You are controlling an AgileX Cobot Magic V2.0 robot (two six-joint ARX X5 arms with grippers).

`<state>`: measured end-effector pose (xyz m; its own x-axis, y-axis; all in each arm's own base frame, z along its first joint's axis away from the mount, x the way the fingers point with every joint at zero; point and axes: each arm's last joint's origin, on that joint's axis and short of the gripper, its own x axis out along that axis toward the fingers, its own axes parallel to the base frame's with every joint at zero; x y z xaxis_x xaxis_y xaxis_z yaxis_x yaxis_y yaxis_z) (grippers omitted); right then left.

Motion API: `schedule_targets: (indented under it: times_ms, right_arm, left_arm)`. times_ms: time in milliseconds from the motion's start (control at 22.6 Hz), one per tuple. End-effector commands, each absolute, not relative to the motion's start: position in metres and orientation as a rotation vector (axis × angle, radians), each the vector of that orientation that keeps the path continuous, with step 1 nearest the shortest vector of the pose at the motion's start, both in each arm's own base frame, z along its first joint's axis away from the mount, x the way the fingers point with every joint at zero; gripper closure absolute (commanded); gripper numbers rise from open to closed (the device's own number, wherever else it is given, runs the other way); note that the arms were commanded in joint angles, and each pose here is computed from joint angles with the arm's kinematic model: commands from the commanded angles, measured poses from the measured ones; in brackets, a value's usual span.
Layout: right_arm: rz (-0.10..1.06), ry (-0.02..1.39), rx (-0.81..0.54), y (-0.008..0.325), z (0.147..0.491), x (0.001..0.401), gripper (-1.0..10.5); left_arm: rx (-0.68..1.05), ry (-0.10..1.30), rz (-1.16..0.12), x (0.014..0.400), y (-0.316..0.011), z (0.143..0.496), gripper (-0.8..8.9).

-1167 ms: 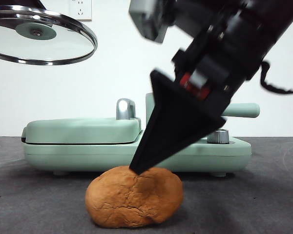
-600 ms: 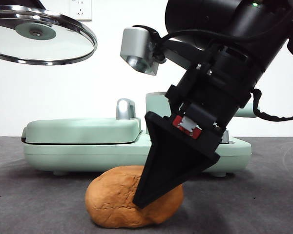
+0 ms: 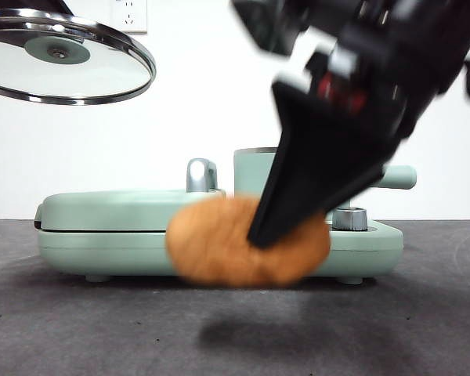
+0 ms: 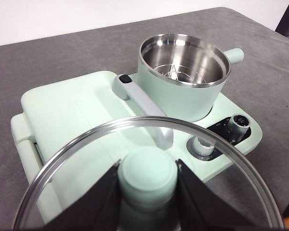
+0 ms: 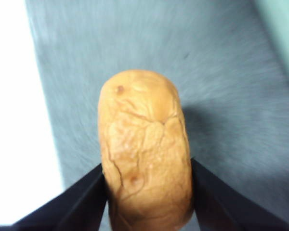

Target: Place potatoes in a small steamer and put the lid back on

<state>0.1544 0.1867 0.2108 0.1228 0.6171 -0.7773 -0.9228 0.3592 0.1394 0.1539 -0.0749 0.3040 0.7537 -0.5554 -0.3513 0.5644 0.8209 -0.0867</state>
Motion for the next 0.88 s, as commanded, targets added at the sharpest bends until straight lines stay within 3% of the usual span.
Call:
schedule_targets:
  times_ms: [44, 221, 486, 883]
  right_arm:
    - [1.06, 0.883, -0.298, 0.176, 0.231, 0.15, 7.4]
    - [0.878, 0.899, -0.141, 0.146, 0.268, 0.143, 7.4]
    - [0.73, 0.905, -0.118, 0.124, 0.309, 0.144, 7.4]
    - [0.645, 0.78, -0.095, 0.115, 0.366, 0.176, 7.4]
  left_arm:
    - [0.018, 0.339, -0.615, 0.155, -0.076, 0.31, 8.04]
    - [0.018, 0.339, -0.615, 0.155, -0.076, 0.31, 8.04]
    - [0.018, 0.339, -0.615, 0.155, -0.076, 0.31, 8.04]
    - [0.018, 0.339, -0.615, 0.155, -0.076, 0.31, 8.04]
